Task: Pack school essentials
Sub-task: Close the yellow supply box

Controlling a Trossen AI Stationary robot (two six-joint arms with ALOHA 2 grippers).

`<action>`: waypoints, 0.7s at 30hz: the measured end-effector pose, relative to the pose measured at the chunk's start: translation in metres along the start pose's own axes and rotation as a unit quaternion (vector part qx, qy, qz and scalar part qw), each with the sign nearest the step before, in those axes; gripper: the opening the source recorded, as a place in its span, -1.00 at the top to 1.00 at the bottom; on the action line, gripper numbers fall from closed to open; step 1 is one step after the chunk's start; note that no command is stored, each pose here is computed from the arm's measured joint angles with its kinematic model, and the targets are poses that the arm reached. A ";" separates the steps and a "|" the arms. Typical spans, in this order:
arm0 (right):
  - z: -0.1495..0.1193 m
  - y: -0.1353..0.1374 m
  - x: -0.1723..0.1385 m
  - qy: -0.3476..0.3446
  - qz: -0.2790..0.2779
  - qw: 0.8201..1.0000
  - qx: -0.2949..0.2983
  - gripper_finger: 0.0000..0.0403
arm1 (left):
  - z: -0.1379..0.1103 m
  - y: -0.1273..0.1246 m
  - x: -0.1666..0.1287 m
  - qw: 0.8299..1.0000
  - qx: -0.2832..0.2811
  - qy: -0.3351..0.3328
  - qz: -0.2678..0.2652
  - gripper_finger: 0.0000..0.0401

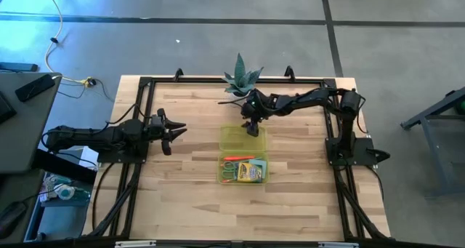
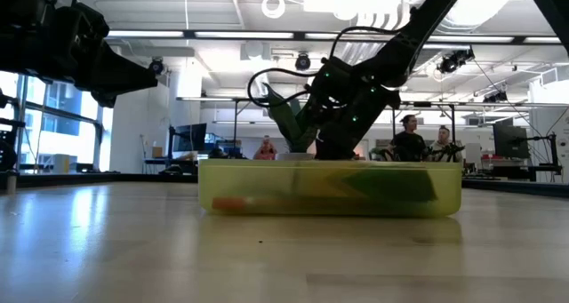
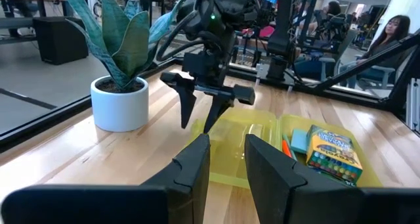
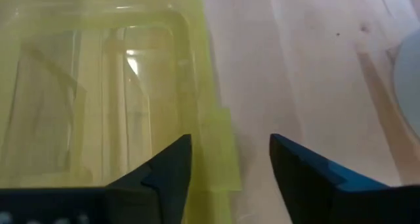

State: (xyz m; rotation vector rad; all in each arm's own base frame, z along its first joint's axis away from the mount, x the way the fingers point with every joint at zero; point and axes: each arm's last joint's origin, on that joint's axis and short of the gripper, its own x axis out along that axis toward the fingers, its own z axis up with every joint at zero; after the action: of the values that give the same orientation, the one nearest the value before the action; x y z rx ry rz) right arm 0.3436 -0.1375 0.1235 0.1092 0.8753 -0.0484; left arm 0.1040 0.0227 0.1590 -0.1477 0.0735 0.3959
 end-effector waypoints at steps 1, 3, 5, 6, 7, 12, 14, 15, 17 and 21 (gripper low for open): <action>0.000 0.000 0.000 0.000 -0.003 1.000 0.003 0.09 | 0.000 0.000 0.000 1.000 0.000 0.000 0.000 0.57; 0.000 0.000 0.000 0.000 -0.007 1.000 0.007 0.20 | 0.000 0.000 0.000 1.000 0.000 0.000 0.000 0.57; 0.000 -0.001 0.000 0.001 -0.008 1.000 0.007 0.30 | 0.000 0.000 0.000 1.000 0.000 0.000 0.000 0.57; 0.000 -0.001 0.000 0.001 -0.009 1.000 0.007 0.35 | 0.000 0.000 0.000 1.000 0.000 0.000 0.000 0.57; 0.000 -0.001 0.000 0.001 -0.010 1.000 0.007 0.40 | 0.000 0.000 0.000 1.000 0.000 0.000 0.000 0.57; 0.000 -0.001 0.000 0.002 -0.016 1.000 0.007 0.60 | 0.000 0.000 0.000 1.000 0.000 0.000 0.000 0.57; 0.000 -0.001 0.000 0.003 -0.018 1.000 0.007 0.67 | 0.000 0.000 0.000 1.000 0.000 0.000 0.000 0.57; 0.000 -0.001 0.000 0.003 -0.021 1.000 0.007 0.69 | 0.000 0.000 0.000 1.000 0.000 0.000 0.000 0.57; 0.000 -0.001 0.000 0.004 -0.022 1.000 0.007 0.75 | 0.000 0.000 0.000 1.000 0.000 0.000 0.000 0.57; 0.000 -0.001 0.000 0.003 -0.022 1.000 0.007 0.87 | 0.000 0.000 0.000 1.000 0.000 0.000 0.000 0.57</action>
State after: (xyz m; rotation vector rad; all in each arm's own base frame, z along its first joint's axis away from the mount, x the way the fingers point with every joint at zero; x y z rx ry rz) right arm 0.3436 -0.1387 0.1239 0.1030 0.8837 -0.0959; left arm 0.1040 0.0227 0.1590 -0.1477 0.0736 0.3959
